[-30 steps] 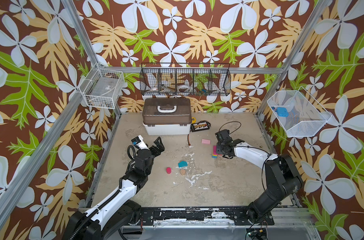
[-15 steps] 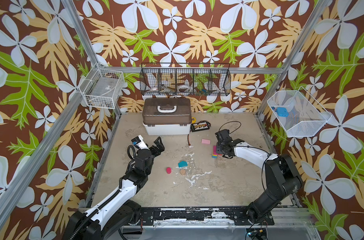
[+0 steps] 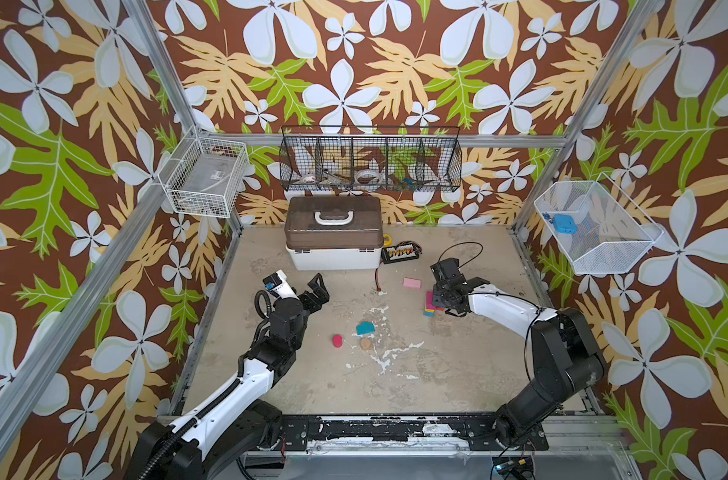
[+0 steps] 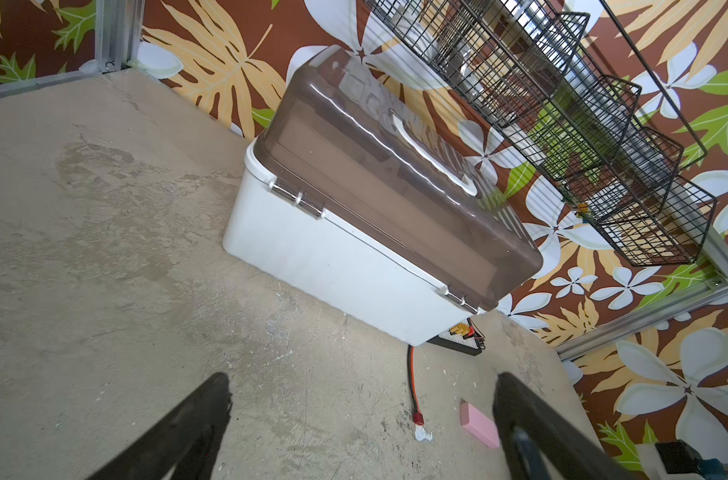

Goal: Build the wood block tower
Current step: 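Open the right gripper and raise it away from the stack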

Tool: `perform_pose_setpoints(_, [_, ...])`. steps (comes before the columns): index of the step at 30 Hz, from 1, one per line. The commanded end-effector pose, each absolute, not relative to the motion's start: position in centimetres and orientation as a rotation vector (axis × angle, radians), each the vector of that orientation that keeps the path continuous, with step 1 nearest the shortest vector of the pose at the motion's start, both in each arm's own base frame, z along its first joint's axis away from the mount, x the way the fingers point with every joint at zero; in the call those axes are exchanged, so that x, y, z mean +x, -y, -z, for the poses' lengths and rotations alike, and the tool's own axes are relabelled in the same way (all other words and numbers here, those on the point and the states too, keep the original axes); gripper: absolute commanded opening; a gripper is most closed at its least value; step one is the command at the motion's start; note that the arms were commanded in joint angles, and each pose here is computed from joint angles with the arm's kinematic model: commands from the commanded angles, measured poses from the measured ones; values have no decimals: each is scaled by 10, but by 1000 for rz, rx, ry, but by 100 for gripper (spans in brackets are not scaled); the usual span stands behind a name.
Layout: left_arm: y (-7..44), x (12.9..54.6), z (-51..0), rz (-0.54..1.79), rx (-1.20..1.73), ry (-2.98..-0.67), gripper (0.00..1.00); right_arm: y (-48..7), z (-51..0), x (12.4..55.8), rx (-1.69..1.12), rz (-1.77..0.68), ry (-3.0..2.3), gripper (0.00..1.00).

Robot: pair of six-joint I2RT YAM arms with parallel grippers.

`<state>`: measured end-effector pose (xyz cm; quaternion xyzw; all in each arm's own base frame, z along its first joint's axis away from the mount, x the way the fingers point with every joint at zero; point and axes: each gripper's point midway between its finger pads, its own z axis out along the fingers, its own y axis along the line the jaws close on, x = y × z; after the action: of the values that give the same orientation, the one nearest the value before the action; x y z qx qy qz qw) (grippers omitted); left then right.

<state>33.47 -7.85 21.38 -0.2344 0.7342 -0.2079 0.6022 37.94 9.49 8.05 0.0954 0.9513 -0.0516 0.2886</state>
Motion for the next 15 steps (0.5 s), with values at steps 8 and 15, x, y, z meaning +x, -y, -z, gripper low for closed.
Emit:
perform_pose_setpoints(8, [78,336,-219,486,-551,-1684,100,-96,-136,372,287,37,-2429,38])
perform_pose_setpoints(15, [78,336,-219,488,-550,-1685,100,-138,-196,360,139,-97,-2281,53])
